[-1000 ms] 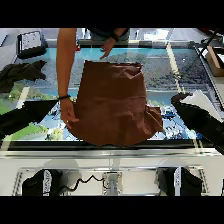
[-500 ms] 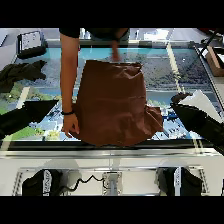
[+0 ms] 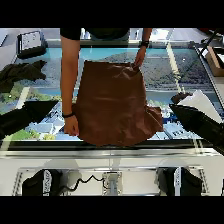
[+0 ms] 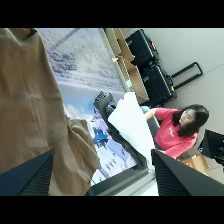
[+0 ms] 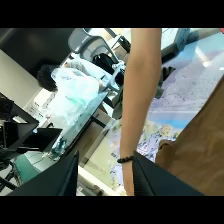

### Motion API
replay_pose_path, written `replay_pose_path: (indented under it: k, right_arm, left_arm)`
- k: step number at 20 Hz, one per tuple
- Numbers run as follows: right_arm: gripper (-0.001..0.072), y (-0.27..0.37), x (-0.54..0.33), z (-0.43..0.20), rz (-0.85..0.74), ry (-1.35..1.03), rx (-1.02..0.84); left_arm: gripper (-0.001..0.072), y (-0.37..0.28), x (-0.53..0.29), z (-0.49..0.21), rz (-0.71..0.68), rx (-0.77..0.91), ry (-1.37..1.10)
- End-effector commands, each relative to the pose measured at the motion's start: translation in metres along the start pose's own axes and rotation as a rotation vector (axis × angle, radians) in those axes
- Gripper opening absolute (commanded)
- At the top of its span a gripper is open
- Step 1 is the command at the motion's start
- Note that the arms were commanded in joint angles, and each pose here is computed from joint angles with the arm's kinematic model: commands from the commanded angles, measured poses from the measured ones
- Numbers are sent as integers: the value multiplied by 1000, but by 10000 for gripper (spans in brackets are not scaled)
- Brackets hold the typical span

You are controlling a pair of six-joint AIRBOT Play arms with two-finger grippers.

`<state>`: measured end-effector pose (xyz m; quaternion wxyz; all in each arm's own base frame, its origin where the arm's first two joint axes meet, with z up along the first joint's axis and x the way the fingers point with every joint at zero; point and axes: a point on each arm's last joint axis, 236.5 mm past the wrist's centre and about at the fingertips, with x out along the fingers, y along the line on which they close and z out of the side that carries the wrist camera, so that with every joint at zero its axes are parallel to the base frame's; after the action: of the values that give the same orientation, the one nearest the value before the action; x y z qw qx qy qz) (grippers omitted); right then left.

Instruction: Fold the shirts.

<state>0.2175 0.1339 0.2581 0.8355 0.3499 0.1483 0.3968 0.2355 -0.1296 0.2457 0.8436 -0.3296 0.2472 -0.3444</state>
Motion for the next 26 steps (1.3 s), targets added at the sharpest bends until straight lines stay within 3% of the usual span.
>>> replay_pose_path:
  k: [1, 19, 26]
  right_arm:
    - [368, -2, 0, -3, -11, 12, 2]
    - [368, -14, -1, -10, -60, 42, -2]
    - [367, -32, -3, -19, -136, 78, 12]
  left_arm:
    - [695, 0, 0, 0, -1, 1, 1]
    - [695, 10, 0, -4, 44, 4, 18]
    - [695, 33, -2, 5, 140, 17, -19]
